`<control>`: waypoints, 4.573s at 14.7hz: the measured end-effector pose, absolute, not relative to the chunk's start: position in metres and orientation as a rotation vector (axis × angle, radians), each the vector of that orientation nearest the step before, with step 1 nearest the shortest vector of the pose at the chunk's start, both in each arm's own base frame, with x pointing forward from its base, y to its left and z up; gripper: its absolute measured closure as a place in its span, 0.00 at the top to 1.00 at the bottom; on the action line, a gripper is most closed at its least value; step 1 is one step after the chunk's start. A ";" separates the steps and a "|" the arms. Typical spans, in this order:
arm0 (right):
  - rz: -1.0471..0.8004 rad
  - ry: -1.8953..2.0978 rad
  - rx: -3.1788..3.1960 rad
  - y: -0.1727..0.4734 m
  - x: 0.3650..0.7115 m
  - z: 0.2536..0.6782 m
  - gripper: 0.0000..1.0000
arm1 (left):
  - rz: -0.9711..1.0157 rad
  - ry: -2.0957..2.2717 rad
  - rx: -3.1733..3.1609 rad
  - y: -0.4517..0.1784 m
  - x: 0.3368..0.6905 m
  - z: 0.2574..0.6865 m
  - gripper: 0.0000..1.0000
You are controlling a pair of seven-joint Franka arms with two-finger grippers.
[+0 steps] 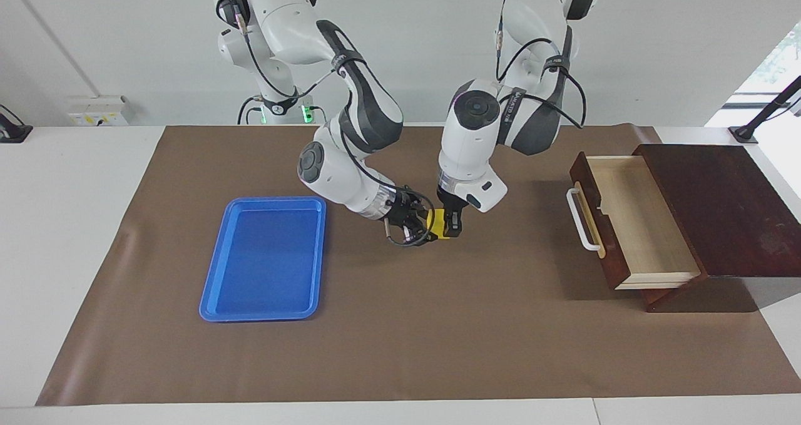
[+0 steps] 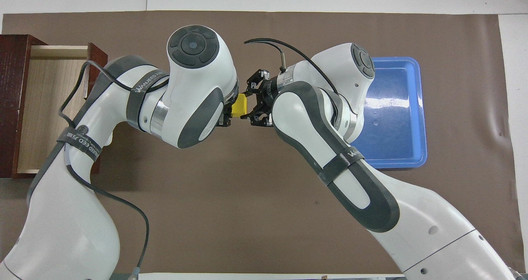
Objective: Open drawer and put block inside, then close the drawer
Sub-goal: 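Lower the block into the drawer with the left gripper while the right gripper withdraws, then push the drawer shut with the left gripper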
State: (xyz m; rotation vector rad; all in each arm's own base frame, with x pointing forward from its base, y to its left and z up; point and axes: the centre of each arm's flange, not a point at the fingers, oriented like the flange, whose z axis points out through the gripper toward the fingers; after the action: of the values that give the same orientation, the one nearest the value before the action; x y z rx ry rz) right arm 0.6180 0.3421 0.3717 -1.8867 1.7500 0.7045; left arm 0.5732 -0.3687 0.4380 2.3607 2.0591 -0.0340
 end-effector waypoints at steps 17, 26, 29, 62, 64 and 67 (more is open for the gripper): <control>0.419 1.512 -2.347 0.156 0.642 0.454 1.00 | 0.038 2.112 2.304 -0.086 0.629 0.575 0.56; 0.013 0.755 -2.985 0.042 0.586 0.586 1.00 | 0.086 2.068 2.369 0.038 0.622 0.532 0.56; 0.046 0.574 -3.060 0.012 0.559 0.612 1.00 | 0.086 2.063 2.400 0.034 0.606 0.488 0.56; 0.082 0.072 -3.174 0.010 0.549 0.591 1.00 | 0.176 2.026 2.440 -0.037 0.586 0.451 0.89; 0.099 0.075 -3.171 0.011 0.548 0.590 1.00 | 0.207 2.040 2.443 -0.011 0.588 0.452 0.90; 0.100 0.104 -3.167 0.012 0.547 0.590 1.00 | 0.240 2.055 2.432 0.050 0.589 0.454 0.92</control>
State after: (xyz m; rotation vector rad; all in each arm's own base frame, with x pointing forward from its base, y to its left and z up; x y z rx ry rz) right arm 0.5475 0.0124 0.5899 -3.1669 0.1041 0.0997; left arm 0.5885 0.0495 0.4540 2.4319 2.0554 0.2404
